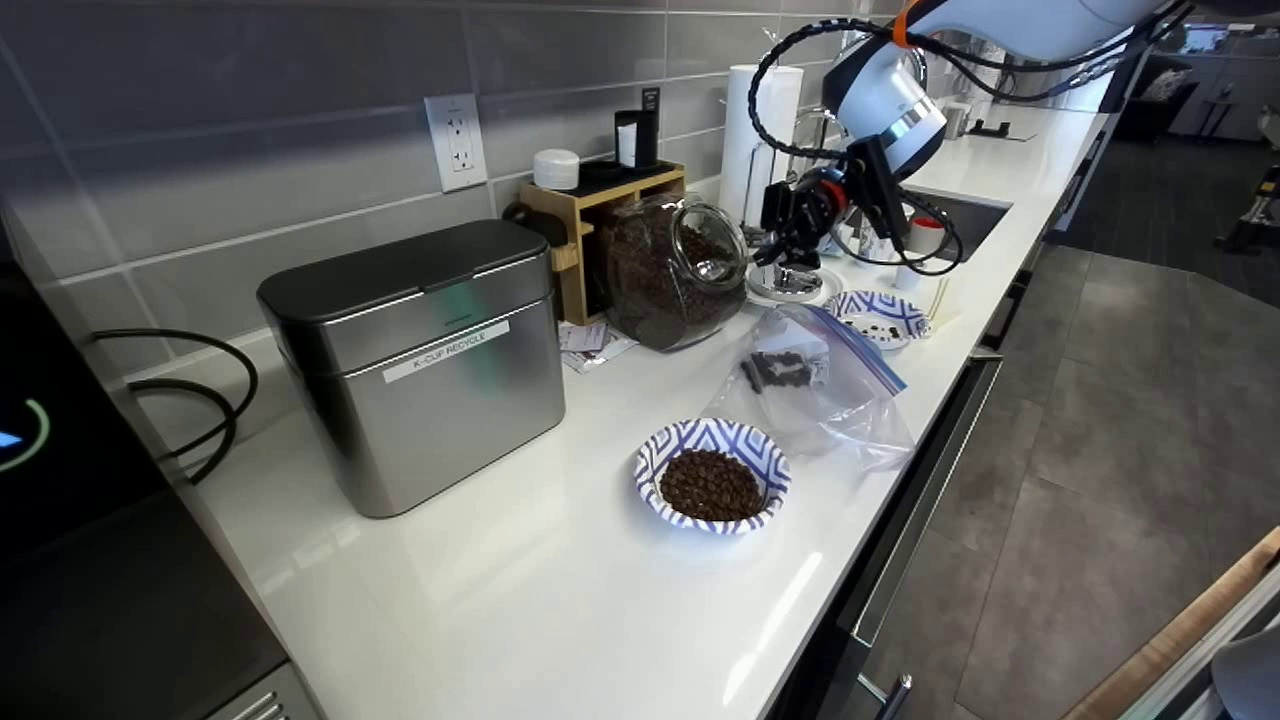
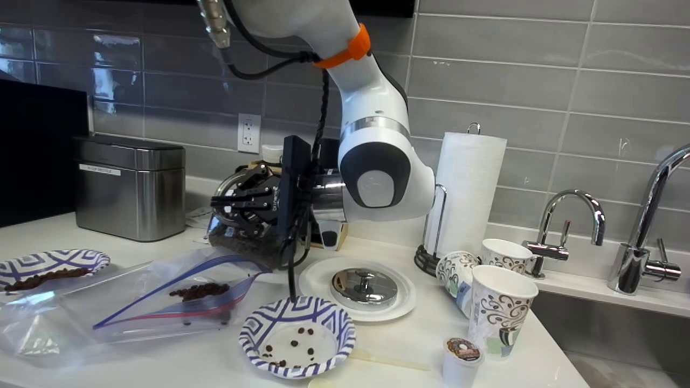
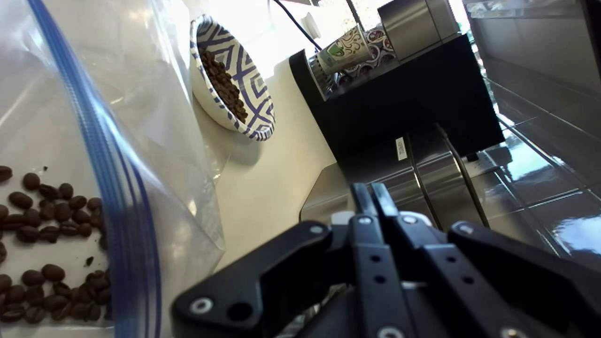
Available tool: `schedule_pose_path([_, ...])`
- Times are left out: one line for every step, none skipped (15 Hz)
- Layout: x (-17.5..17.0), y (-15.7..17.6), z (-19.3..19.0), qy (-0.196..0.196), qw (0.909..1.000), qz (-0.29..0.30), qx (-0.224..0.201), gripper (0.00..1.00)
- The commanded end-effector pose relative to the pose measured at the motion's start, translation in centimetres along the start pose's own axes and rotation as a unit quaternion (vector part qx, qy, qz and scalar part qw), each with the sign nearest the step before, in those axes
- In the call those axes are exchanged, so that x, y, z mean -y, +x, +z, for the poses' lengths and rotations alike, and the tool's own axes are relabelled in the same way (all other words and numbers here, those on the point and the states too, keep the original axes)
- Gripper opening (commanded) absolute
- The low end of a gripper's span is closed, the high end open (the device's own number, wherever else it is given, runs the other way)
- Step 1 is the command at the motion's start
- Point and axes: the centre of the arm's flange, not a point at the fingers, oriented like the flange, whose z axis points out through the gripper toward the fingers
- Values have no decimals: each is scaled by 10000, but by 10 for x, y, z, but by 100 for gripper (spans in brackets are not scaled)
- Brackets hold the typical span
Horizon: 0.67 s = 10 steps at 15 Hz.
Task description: Put some of the contents in the jar on the plate
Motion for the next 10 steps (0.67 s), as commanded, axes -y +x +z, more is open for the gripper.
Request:
schedule_pose_path([-3, 11, 2, -32, 9999, 104, -48, 1])
schedule_pose_path([-5, 12, 2, -34, 9999, 143, -34, 1])
schedule_pose_path([-6, 12, 2, -37, 9998, 175, -25, 1])
schedule_pose_path([-6, 13, 2, -57, 9998, 200, -22, 1])
schedule_pose_path([-6, 12, 2, -60, 9998, 211, -12, 1])
schedule_pose_path([-7, 13, 2, -79, 9996, 274, 1, 1])
schedule_pose_path([-8, 13, 2, -89, 9994, 341, 4, 1])
schedule_pose_path([-8, 13, 3, -105, 9992, 373, 19, 1])
schedule_pose_path([-8, 14, 3, -100, 9991, 402, 27, 1])
schedule_pose_path([-8, 14, 3, -98, 9991, 422, 13, 1])
